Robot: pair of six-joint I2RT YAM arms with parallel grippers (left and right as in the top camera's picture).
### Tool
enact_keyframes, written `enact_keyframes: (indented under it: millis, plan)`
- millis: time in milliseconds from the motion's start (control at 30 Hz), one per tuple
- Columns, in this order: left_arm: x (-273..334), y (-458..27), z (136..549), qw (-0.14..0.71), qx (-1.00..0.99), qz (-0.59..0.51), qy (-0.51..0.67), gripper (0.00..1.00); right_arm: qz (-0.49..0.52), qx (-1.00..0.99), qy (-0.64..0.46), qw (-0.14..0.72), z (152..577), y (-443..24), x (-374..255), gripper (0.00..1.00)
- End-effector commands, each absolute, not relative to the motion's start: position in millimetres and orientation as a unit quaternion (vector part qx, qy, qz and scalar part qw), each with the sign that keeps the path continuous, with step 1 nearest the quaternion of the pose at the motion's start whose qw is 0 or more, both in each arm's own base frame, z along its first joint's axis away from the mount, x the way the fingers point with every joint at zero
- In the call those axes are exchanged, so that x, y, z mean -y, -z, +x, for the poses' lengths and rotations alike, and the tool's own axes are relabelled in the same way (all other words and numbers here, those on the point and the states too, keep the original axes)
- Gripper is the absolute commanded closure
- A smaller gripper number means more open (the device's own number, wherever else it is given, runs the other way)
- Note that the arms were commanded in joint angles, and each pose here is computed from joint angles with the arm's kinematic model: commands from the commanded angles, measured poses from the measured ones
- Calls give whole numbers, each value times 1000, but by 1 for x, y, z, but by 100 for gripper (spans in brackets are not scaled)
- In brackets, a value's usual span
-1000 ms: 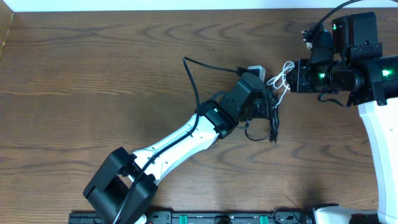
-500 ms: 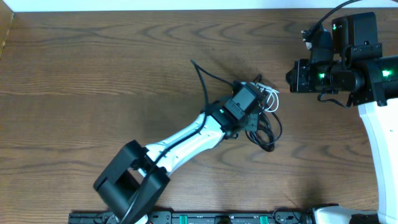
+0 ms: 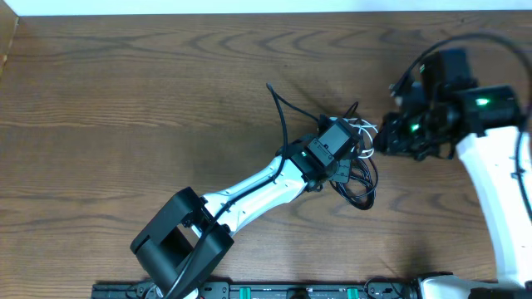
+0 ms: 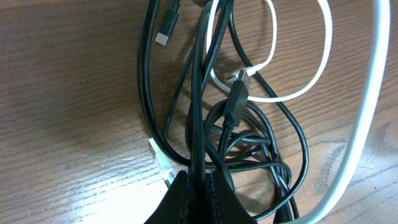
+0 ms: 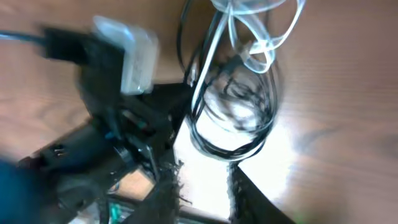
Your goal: Untangle cables
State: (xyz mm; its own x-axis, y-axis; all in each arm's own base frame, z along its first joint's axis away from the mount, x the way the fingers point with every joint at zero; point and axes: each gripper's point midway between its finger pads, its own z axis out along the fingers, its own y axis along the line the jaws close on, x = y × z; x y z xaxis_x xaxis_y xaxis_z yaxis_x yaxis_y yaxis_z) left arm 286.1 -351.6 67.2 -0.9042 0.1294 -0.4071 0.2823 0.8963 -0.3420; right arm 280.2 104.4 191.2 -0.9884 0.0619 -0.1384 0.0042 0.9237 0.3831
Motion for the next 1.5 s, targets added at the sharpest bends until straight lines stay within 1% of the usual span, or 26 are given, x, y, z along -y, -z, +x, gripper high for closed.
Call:
enact_keyframes:
  millis: [0, 67, 233, 333, 433, 500, 633, 867, 1033, 1067, 1133, 1200, 1233, 1267, 1300, 1467]
  plan:
    - [349, -65, 287, 192, -955, 113, 194, 92, 35, -960, -274, 37, 271, -176, -126, 44]
    - [349, -65, 287, 192, -956, 113, 193, 92, 71, -956, -282, 29, 273, -164, -124, 44]
    - [348, -65, 286, 191, -956, 113, 192, 92, 158, -944, -287, 32, 286, -145, -111, 48]
    - [348, -65, 286, 191, -956, 112, 192, 92, 190, -936, -292, 44, 296, -139, -105, 47]
    - [348, -65, 286, 191, -956, 113, 192, 92, 219, -927, -299, 57, 305, -131, -103, 44]
    - [348, -64, 286, 190, -956, 112, 191, 92, 236, -919, -310, 59, 309, -126, -105, 46]
    - [347, -64, 286, 190, -956, 113, 191, 92, 247, -910, -328, 60, 311, -118, -110, 53]
    - [348, -64, 286, 190, -956, 113, 191, 92, 241, -908, -337, 66, 314, -119, -112, 51]
    - [348, -64, 286, 190, -956, 112, 191, 92, 227, -911, -337, 70, 320, -114, -121, 55]
    - [348, -64, 286, 190, -956, 113, 191, 92, 224, -912, -337, 67, 320, -112, -123, 58]
    - [348, -64, 286, 190, -956, 112, 191, 92, 218, -915, -335, 59, 320, -106, -129, 71]
    - [348, -64, 286, 190, -956, 112, 191, 92, 216, -916, -333, 61, 323, -102, -130, 76]
    - [348, -64, 286, 190, -956, 112, 191, 92, 217, -917, -329, 63, 324, -101, -129, 82]
    - [347, -64, 286, 190, -956, 113, 191, 92, 218, -917, -328, 64, 324, -101, -128, 91]
    - [347, -64, 286, 190, -956, 113, 191, 92, 220, -916, -329, 64, 325, -101, -127, 99]
    - [347, -64, 286, 190, -956, 112, 191, 92, 188, -905, -377, 56, 318, -115, -125, 99]
